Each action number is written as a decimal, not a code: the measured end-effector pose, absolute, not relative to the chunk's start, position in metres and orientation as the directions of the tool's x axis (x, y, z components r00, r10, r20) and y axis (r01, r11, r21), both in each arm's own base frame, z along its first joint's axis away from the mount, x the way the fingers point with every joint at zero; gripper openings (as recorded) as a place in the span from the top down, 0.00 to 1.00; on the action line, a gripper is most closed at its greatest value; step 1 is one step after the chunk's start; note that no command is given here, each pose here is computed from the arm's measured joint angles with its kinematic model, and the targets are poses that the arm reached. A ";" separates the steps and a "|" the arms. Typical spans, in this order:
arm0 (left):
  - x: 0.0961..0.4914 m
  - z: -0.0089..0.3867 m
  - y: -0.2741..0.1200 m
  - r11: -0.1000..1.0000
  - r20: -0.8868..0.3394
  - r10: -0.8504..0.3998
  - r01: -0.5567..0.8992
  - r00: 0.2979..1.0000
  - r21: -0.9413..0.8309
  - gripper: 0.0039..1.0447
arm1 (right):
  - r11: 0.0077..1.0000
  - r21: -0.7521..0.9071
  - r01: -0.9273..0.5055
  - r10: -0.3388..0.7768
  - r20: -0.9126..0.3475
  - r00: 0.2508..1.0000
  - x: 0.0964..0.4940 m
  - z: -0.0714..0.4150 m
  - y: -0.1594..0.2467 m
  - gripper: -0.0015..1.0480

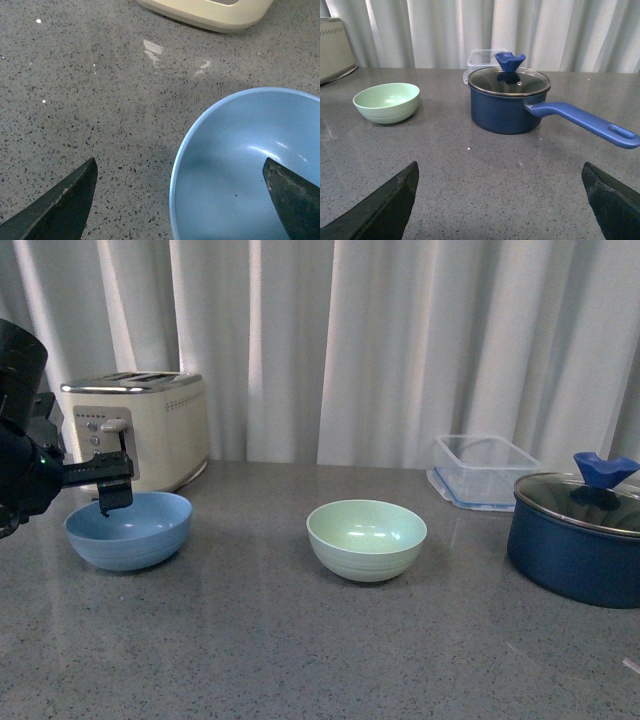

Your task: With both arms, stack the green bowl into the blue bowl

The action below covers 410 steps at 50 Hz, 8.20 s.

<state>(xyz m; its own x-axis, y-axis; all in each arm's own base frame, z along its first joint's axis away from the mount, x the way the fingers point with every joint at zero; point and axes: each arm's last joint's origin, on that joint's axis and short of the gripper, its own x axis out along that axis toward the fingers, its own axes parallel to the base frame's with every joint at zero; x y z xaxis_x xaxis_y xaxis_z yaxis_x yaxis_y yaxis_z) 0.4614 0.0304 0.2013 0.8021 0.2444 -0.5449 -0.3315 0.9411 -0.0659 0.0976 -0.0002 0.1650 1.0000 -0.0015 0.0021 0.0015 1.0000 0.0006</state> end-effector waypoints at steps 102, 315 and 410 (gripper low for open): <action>0.484 0.197 -0.088 0.965 -0.567 0.144 -0.243 0.811 -0.102 0.96 | 1.000 0.001 0.002 -0.002 0.002 1.000 0.098 0.165 0.000 0.10; 0.097 0.170 0.000 1.000 0.018 0.000 0.000 1.000 -0.007 0.53 | 1.000 0.017 0.006 0.000 -0.315 0.949 0.102 0.171 0.002 0.10; 0.097 0.170 0.000 1.000 0.018 0.000 0.000 1.000 -0.005 0.06 | 0.983 0.065 -0.173 0.174 -0.648 0.742 0.474 0.208 0.105 0.10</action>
